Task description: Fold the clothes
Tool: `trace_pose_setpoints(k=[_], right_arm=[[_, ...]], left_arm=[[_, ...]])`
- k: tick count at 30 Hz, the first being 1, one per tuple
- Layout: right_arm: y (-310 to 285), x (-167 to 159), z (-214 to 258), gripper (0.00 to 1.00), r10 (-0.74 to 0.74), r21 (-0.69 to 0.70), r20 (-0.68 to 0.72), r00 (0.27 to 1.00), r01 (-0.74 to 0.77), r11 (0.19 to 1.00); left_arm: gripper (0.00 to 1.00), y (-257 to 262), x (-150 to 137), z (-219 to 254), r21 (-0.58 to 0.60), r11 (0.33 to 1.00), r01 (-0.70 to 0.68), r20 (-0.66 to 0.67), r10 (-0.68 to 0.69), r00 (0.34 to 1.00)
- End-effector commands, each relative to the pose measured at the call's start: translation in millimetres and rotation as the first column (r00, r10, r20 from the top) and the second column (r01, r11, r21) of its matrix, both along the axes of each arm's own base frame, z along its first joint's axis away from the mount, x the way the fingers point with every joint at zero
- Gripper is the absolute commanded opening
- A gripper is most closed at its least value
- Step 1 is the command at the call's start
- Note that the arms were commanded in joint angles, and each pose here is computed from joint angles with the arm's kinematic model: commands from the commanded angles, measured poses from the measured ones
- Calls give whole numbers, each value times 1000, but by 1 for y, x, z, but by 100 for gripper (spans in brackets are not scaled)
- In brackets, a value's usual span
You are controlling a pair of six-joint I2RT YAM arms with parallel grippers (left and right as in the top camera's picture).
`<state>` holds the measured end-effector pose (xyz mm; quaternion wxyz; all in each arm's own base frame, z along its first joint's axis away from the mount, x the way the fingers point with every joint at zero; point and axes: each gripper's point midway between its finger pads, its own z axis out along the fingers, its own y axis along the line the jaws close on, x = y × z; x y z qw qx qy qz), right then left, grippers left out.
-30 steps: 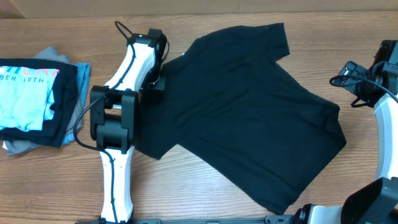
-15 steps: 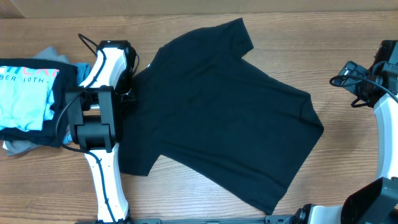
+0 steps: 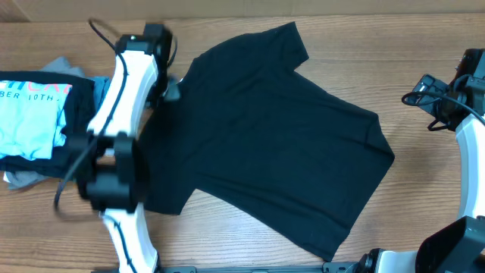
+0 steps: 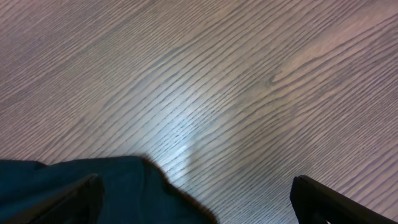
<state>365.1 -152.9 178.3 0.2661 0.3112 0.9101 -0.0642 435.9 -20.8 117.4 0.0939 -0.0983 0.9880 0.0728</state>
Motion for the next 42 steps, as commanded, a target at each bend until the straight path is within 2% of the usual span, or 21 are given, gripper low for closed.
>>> trace_pose_setpoints(k=[1, 3, 6, 13, 14, 16, 18, 19, 38, 42], right_arm=[[-2, 3, 9, 100, -12, -6, 29, 1000, 12, 1000], [-2, 3, 9, 100, -11, -6, 29, 1000, 12, 1000], [-2, 3, 9, 100, -12, -6, 29, 1000, 12, 1000], [-2, 3, 9, 100, -11, -6, 29, 1000, 12, 1000], [-2, 3, 9, 100, -12, -6, 29, 1000, 12, 1000], [-2, 3, 9, 100, -11, -6, 29, 1000, 11, 1000], [-2, 3, 9, 100, -11, -6, 29, 1000, 12, 1000], [-2, 3, 9, 100, -11, -6, 29, 1000, 12, 1000], [-2, 3, 9, 100, -12, -5, 29, 1000, 12, 1000], [11, 3, 6, 100, 27, 62, 31, 999, -29, 998]], left_arm=[[4, -58, 13, 82, -60, 965, 255, 255, -232, 939], [4, -83, 19, 95, -53, 931, 362, 318, -328, 890], [4, -112, 16, 95, -58, 888, 456, 333, -413, 847], [4, -147, -22, 83, -183, 846, 500, 240, -455, 857], [7, -145, -26, 81, -187, 847, 498, 224, -457, 861], [20, -139, -31, 78, -174, 856, 486, 189, -456, 870], [69, -130, -32, 76, -148, 869, 471, 171, -447, 878], [100, -126, -31, 76, -135, 875, 464, 166, -442, 881], [100, -125, -30, 76, -133, 877, 462, 167, -440, 883], [100, -125, -30, 76, -134, 877, 462, 167, -440, 882]])
